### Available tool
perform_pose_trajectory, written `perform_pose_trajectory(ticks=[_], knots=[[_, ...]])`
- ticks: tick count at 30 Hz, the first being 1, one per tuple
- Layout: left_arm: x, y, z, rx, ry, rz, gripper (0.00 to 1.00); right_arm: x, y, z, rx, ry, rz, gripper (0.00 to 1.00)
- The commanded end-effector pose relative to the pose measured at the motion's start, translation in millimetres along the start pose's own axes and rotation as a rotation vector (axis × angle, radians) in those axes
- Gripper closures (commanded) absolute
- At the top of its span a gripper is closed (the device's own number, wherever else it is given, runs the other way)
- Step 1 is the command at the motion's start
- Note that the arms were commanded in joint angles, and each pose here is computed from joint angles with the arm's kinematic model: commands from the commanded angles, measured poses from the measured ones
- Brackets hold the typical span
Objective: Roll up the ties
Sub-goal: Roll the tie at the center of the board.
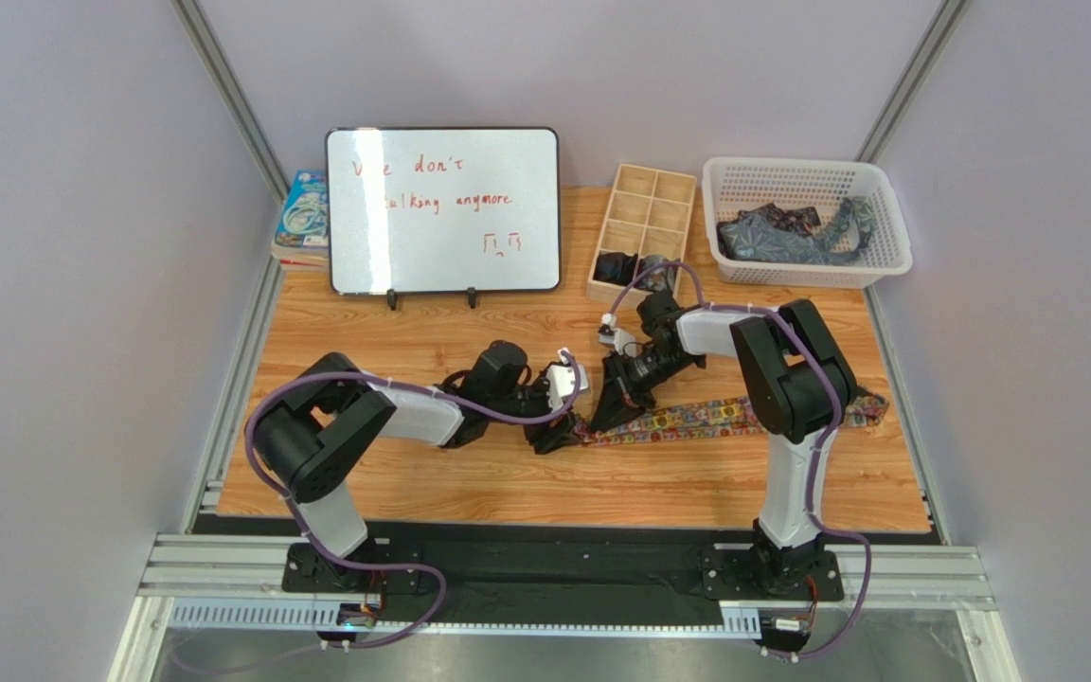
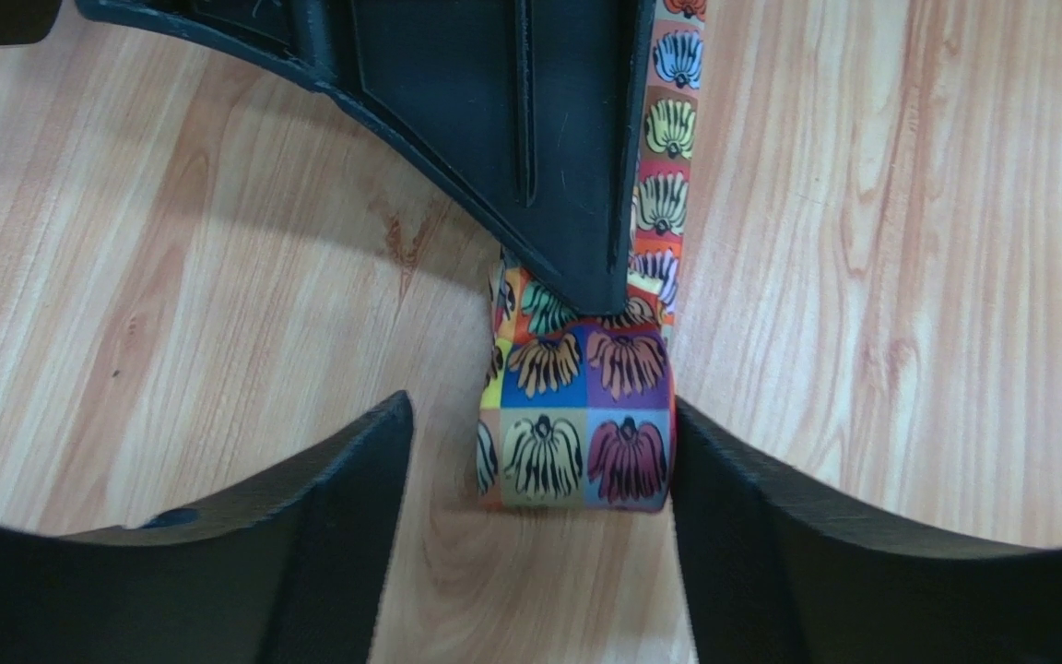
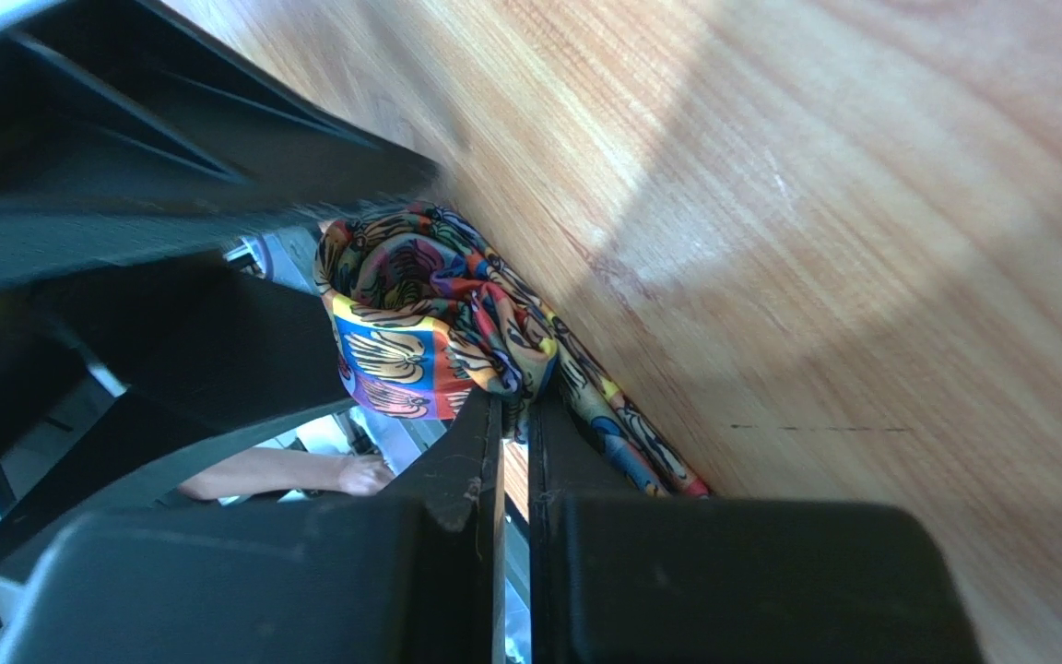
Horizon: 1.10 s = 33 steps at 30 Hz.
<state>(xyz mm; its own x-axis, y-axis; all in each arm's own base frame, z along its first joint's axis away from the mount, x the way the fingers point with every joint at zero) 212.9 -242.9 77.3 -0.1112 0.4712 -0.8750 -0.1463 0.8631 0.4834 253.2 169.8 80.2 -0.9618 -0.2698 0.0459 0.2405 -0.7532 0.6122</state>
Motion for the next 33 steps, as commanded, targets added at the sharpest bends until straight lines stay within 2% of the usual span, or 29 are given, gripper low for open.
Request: perform_pose_trajectory(ticks=[1, 4, 7, 8, 10, 11, 13, 14, 16, 18, 19, 21, 22, 27, 33], knots=[[0, -14, -1, -0.014, -0.058, -0.073, 0.32, 3, -9, -31, 0.132, -0.034, 0.000, 1.00], [6, -20, -6, -0.025, -0.054, -0.097, 0.38, 1, -10, -34, 0.128, -0.045, 0.000, 1.00], [12, -24, -12, -0.011, -0.097, -0.093, 0.48, 1, -12, -35, 0.132, -0.054, 0.004, 1.00], [15, -23, -14, -0.014, -0.104, -0.085, 0.56, 1, -12, -37, 0.130, -0.060, 0.006, 1.00], [10, -18, -16, -0.014, -0.141, -0.093, 0.65, 0, -12, -37, 0.138, -0.061, 0.006, 1.00], [10, -16, -18, -0.002, -0.151, -0.060, 0.72, 0, -12, -37, 0.140, -0.063, 0.007, 1.00], [-4, -9, -17, 0.004, -0.170, -0.042, 0.75, -2, -12, -35, 0.142, -0.069, 0.001, 1.00], [-8, -6, -15, 0.008, -0.156, 0.011, 0.77, -4, -12, -35, 0.140, -0.070, -0.001, 1.00], [-21, -1, -15, 0.026, -0.161, 0.033, 0.78, -8, -10, -32, 0.129, -0.072, -0.012, 1.00], [-32, 0, -14, 0.053, -0.153, 0.101, 0.80, -11, -11, -31, 0.116, -0.072, -0.019, 1.00], [-26, 2, -16, 0.074, -0.121, 0.181, 0.80, -16, -9, -27, 0.105, -0.065, -0.026, 1.00], [-38, -2, -12, 0.071, -0.129, 0.218, 0.81, -17, -4, -21, 0.080, -0.061, -0.037, 0.99], [-31, -2, -13, 0.087, -0.102, 0.282, 0.82, -17, -1, -18, 0.070, -0.068, -0.043, 0.93], [-30, -9, -7, 0.085, -0.099, 0.382, 0.82, -12, 24, -6, 0.019, -0.095, -0.079, 0.80], [-26, -10, -6, 0.082, -0.110, 0.438, 0.84, -10, 48, -3, -0.003, -0.129, -0.125, 0.73]])
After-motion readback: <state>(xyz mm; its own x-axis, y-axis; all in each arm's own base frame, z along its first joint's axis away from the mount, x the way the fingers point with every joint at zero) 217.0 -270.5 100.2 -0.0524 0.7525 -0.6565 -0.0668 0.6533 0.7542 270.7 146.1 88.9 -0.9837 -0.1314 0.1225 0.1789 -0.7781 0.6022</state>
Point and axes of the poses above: each gripper's point midway between its finger pads, its own y axis back along the fingers, its own z axis along the line the jaws close on, x = y × z, the point moved 10 cm from there along y, back along the fingers, and after that the axes turned 2 degrees about -y, right-handed, at the moved point
